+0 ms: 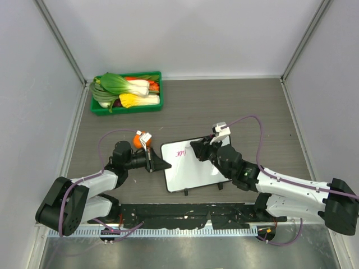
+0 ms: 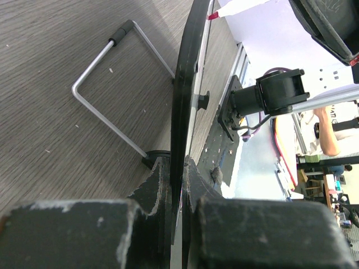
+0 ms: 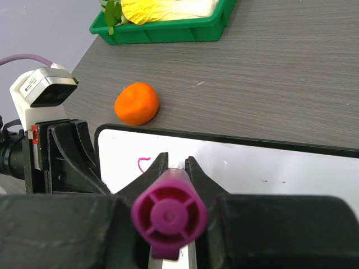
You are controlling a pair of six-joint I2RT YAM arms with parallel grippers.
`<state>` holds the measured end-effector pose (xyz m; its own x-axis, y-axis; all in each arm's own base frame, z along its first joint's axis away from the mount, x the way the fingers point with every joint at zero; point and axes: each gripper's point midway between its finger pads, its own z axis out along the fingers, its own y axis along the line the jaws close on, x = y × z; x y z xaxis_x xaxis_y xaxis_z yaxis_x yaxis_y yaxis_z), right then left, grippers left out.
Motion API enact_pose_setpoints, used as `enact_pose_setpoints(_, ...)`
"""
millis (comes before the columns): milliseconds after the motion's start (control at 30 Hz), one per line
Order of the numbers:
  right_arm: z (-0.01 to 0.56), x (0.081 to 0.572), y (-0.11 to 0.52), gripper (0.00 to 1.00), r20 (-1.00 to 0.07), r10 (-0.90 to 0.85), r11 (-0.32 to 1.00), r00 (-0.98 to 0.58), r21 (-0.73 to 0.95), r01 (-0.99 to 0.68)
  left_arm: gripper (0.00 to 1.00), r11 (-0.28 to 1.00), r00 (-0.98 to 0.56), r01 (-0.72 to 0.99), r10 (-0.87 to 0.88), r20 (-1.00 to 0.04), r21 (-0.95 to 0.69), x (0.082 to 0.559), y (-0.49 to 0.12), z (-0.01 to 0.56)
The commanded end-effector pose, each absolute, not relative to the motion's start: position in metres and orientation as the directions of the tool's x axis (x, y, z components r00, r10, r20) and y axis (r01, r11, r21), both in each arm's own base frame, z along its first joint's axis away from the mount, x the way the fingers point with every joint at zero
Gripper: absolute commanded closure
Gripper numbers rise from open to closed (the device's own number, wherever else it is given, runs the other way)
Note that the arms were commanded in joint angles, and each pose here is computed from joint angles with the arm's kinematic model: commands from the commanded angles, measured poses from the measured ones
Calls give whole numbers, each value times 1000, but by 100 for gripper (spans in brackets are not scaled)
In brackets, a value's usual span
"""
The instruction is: Write a sentence on the whiteboard
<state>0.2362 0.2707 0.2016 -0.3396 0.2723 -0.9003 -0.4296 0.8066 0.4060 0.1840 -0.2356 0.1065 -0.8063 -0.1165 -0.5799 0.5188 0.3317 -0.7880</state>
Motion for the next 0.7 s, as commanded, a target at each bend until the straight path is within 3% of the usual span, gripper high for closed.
enact_pose_setpoints(0,221,244,268,99,-900,321,807,-296,423,-412,100,442,-773,513,-136,-620,-736,200,-226,88)
enact_pose_setpoints(333,241,243,256,99,-898,359,805,-255,436,-402,100,442,-773,513,-136,-620,-736,200,-226,88)
enact_pose_setpoints(667,218,249,259,99,-901,329,825,-283,420,-378,100,443,-772,513,-136,-621,-735,200,-226,88)
